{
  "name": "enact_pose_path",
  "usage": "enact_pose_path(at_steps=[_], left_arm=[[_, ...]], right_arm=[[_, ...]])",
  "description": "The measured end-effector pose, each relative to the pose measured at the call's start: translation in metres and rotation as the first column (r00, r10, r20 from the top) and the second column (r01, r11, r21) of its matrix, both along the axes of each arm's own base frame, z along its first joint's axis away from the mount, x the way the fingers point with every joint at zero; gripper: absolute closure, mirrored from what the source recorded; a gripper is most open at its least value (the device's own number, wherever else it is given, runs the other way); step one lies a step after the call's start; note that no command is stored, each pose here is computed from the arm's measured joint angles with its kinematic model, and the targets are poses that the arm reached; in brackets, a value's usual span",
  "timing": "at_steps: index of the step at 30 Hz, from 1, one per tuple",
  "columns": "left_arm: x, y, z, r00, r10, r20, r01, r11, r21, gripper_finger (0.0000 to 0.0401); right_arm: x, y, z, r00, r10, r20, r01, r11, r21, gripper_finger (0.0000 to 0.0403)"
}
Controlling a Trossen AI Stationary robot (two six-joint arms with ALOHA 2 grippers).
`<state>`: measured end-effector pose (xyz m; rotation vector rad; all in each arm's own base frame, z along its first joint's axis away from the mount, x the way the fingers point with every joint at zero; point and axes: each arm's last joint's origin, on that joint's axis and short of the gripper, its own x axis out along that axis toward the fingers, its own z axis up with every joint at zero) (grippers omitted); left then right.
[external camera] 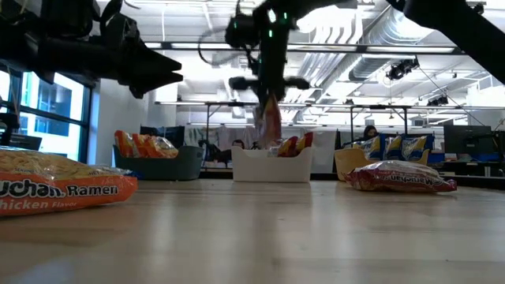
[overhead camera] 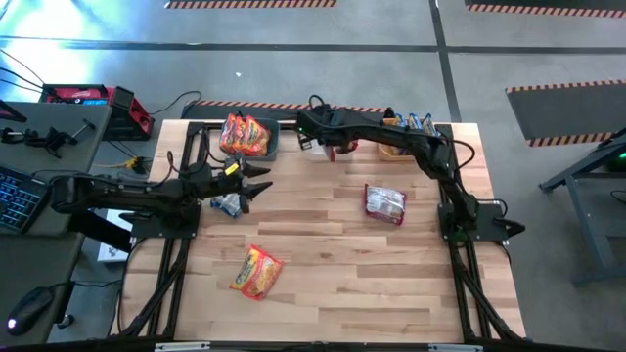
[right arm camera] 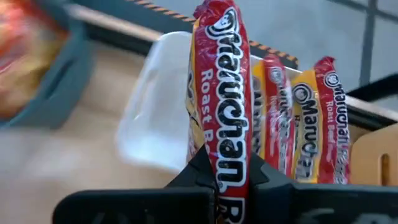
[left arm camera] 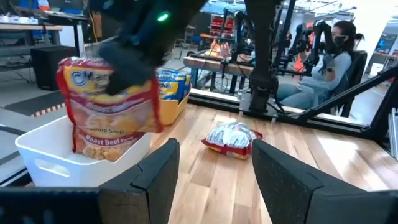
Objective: Sort Maruchan noodles
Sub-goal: Put the red noodle pack into the white bin
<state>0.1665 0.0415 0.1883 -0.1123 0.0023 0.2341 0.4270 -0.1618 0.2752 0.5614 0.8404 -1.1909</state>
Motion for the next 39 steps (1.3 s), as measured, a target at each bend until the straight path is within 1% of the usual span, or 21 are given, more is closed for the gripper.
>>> enact_pose_path(at_steps=[4, 7, 9, 16, 24, 32, 39], left_arm=[[-0.001, -0.002, 0.001, 1.000, -0.012, 0.000, 0.012, 1.000, 0.001, 0.0213], [-0.002, -0.004, 0.003, 1.000, -0.022, 0.011, 0.022, 1.000, 0.011, 0.0213], [-0.002, -0.005, 0.004, 0.999, -0.028, 0.017, 0.028, 0.999, 0.020, 0.0213], [-0.003, -0.006, 0.006, 0.999, -0.034, 0.029, 0.033, 0.999, 0.026, 0.0213], [-0.003, -0.007, 0.006, 0.999, -0.035, 0.032, 0.035, 0.999, 0.010, 0.0213], [-0.003, -0.007, 0.006, 0.998, -0.043, 0.035, 0.043, 0.999, 0.001, 0.0213], [-0.002, -0.010, 0.007, 0.997, -0.061, 0.043, 0.061, 0.998, 0.005, 0.0213]], right_arm=[[0.001, -0.020, -0.018, 0.994, -0.077, 0.073, 0.080, 0.996, -0.043, 0.0403], [0.002, -0.030, -0.023, 0.984, -0.102, 0.147, 0.107, 0.994, -0.026, 0.0403], [0.002, -0.035, -0.025, 0.979, -0.111, 0.172, 0.114, 0.993, -0.009, 0.0403], [-0.005, -0.039, -0.029, 0.969, -0.198, 0.147, 0.203, 0.979, -0.017, 0.0403], [-0.005, -0.041, -0.031, 0.957, -0.241, 0.164, 0.247, 0.969, -0.014, 0.0403], [0.000, -0.044, -0.048, 0.952, -0.268, 0.150, 0.273, 0.962, -0.011, 0.0403], [0.002, -0.044, -0.045, 0.942, -0.288, 0.171, 0.305, 0.948, -0.086, 0.0403]])
